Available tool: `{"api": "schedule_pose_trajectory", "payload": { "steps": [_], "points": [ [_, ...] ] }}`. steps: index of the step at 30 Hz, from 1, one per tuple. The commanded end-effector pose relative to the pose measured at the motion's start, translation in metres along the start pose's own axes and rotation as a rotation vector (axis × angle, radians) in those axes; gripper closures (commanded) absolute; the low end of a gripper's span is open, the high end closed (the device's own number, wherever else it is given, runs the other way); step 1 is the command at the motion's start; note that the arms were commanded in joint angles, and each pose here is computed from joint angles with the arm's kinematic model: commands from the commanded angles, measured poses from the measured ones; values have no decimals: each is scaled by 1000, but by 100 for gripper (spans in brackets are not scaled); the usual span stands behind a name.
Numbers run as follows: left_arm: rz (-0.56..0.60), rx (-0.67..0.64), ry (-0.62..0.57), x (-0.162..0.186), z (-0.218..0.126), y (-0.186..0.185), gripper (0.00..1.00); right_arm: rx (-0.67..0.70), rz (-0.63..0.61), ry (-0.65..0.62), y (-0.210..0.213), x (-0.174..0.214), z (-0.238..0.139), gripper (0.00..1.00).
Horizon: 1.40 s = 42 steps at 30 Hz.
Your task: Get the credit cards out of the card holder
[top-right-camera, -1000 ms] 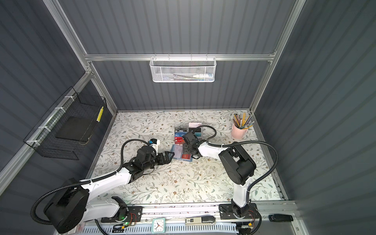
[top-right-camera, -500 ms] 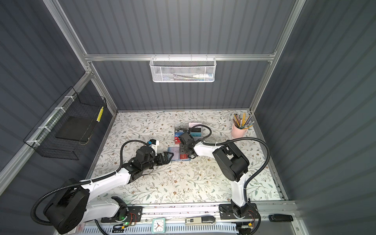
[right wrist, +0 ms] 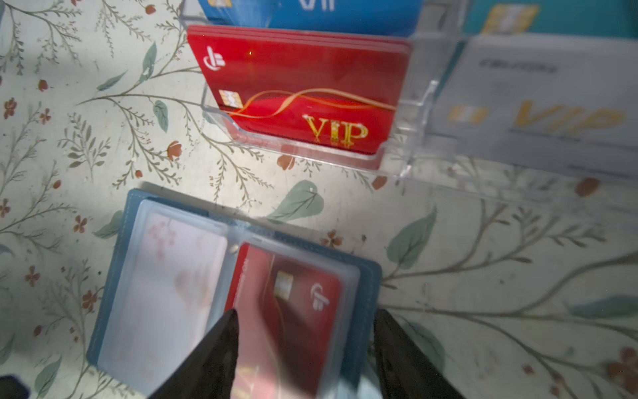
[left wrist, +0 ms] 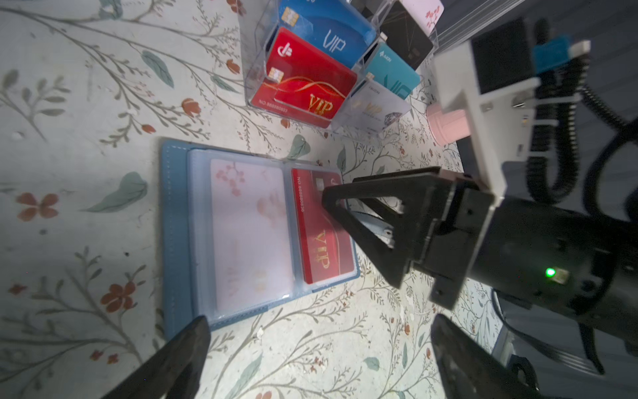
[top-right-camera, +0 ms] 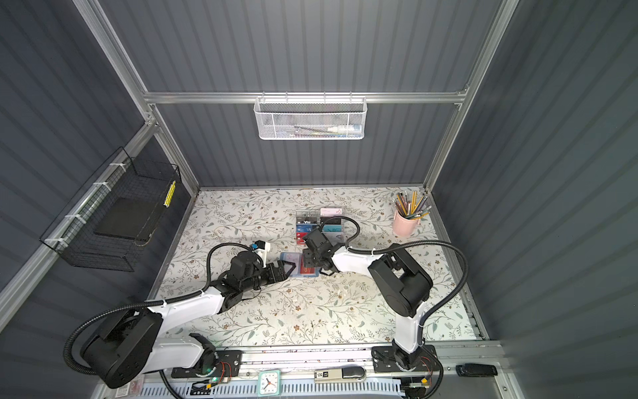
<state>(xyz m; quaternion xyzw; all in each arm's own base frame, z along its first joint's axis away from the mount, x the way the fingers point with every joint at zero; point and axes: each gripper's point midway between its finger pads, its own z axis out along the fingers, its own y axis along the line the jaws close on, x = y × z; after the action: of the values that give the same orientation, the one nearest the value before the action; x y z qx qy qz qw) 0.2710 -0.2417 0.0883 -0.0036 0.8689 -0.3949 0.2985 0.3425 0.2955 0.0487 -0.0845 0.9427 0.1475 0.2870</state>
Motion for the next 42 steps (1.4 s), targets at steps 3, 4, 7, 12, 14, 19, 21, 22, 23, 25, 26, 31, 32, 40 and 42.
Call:
{"api": "schedule_pose_trajectory", "payload": {
  "steps": [3, 4, 7, 12, 14, 19, 21, 22, 23, 25, 26, 31, 32, 40, 42],
  "points": [
    [-13, 84, -10, -14, 8, -19, 0, -33, -6, -17, 2, 1, -17, 38],
    [-16, 92, -10, -16, 11, -21, 0, -38, -5, -12, 2, 3, -16, 38],
    [-43, 122, -18, -23, 17, -24, 0, -55, -3, 5, 4, 9, -9, 41],
    [-120, 189, -16, -32, 19, -20, 0, -51, -1, 34, 0, 20, 1, 48],
    [-129, 206, -6, -32, 22, -21, 0, -44, -1, 41, -3, 24, 3, 52],
    [-131, 213, 7, -33, 28, -21, 0, -41, 8, 54, -13, 33, 5, 60],
    [-133, 206, 16, -33, 32, -20, 0, -47, 16, 61, -16, 38, 8, 62],
    [-135, 210, 19, -33, 34, -20, 0, -50, 22, 66, -18, 40, 9, 63],
    [-137, 219, 22, -34, 35, -22, 0, -54, 27, 68, -20, 41, 10, 64],
    [-147, 235, 24, -36, 39, -24, 0, -63, 35, 71, -21, 45, 12, 67],
    [-149, 238, 24, -36, 41, -25, 1, -65, 35, 75, -21, 47, 13, 68],
    [-180, 254, 41, -34, 53, -22, 2, -72, 42, 88, -23, 55, 18, 73],
    [-192, 262, 41, -34, 55, -22, 2, -77, 46, 89, -23, 56, 18, 74],
    [-229, 289, 44, -28, 62, -20, 6, -92, 74, 100, -25, 67, 20, 76],
    [-225, 294, 47, -27, 63, -23, 6, -95, 79, 103, -26, 69, 21, 77]
  ]
}}
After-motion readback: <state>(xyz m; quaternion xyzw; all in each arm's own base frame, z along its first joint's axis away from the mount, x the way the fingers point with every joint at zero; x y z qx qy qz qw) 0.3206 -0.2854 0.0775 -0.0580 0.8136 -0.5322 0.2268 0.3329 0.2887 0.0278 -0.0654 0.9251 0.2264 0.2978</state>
